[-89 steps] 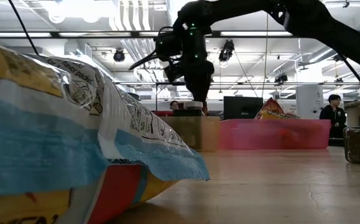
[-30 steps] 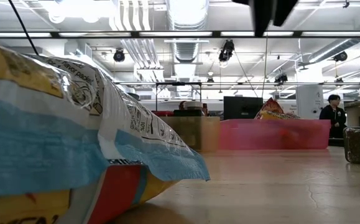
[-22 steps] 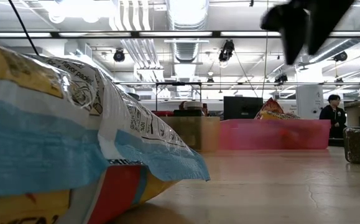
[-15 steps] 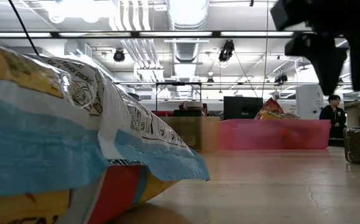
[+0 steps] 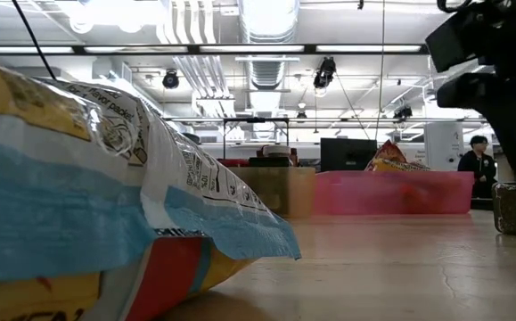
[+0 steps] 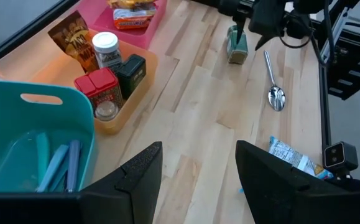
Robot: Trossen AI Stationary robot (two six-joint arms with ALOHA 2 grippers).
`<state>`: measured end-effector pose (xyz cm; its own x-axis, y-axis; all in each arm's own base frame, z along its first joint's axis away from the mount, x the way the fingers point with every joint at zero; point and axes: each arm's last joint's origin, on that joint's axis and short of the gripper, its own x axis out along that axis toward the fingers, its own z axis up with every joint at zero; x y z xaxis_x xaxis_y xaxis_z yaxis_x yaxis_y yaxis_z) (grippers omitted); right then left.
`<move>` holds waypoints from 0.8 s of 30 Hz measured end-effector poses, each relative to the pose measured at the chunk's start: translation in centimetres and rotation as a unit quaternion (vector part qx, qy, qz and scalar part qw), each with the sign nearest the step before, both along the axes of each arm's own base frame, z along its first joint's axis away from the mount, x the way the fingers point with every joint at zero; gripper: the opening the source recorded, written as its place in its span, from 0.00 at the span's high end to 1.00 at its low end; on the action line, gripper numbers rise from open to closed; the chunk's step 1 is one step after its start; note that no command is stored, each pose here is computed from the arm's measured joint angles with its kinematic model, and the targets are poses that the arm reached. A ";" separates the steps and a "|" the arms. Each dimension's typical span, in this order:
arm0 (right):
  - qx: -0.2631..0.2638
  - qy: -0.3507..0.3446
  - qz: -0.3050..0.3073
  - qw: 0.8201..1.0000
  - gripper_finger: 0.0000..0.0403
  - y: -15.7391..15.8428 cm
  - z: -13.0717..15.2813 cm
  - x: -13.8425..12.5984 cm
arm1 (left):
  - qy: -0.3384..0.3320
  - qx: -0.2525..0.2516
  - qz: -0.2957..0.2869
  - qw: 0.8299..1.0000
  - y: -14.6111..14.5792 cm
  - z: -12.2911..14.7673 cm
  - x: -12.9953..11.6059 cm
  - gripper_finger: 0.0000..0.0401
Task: Pick & Place Food Item
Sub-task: Put the green seasoning bottle into the orange bin
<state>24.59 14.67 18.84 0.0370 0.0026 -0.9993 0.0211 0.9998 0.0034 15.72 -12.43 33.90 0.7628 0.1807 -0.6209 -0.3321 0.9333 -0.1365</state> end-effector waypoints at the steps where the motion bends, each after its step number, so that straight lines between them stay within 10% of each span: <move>1: 0.001 -0.002 0.004 1.000 0.44 0.0 -0.1 0.0 | 0.000 0.000 0.000 1.000 0.0 0.0 0.0 0.49; 24: 0.010 -0.020 0.017 1.000 0.44 -0.1 -0.6 0.4 | -0.012 0.012 0.012 1.000 0.1 0.1 0.0 0.49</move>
